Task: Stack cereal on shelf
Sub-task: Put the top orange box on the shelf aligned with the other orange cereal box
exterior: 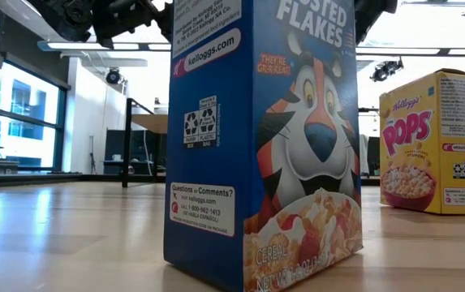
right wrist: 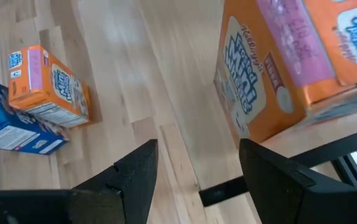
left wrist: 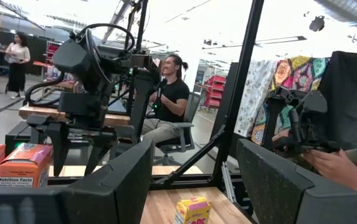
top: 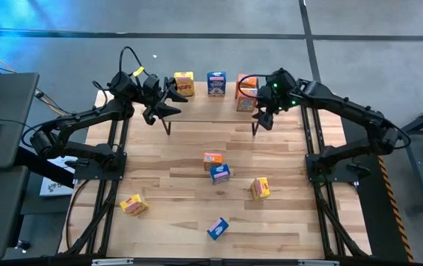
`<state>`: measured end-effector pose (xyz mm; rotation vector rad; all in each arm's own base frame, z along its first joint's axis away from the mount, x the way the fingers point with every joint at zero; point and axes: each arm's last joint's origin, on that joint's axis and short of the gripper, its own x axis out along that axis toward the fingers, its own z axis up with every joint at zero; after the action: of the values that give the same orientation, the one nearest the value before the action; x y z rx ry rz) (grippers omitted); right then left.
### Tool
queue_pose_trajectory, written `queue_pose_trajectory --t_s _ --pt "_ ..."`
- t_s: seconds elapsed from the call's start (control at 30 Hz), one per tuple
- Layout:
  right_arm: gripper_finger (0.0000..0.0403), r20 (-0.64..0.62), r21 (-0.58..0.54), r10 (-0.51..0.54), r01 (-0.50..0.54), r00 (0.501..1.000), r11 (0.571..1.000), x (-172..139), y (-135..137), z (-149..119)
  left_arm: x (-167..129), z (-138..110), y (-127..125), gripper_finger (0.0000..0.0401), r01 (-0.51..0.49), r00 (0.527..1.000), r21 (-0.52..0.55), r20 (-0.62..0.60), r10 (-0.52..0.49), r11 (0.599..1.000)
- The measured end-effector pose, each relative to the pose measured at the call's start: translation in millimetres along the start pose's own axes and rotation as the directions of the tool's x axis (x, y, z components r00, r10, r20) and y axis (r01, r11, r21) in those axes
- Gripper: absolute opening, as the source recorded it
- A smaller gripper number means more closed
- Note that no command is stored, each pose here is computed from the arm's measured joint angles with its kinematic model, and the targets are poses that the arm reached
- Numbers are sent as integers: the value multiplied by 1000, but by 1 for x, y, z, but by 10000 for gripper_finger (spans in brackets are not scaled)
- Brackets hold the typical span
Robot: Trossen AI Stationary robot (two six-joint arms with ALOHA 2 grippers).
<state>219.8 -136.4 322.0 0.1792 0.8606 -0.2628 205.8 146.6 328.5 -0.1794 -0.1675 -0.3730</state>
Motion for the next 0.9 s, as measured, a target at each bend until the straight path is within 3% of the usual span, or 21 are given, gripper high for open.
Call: queue_pose_trajectory --t_s 0.6,0.9 --pt "217 39 15 -25 24 999 1000 11 -2 3 0 0 0 223 0 1000 0 0 0 1000" --pt "217 17 38 44 -44 999 998 13 9 2 0 0 0 223 0 1000 0 0 0 1000"
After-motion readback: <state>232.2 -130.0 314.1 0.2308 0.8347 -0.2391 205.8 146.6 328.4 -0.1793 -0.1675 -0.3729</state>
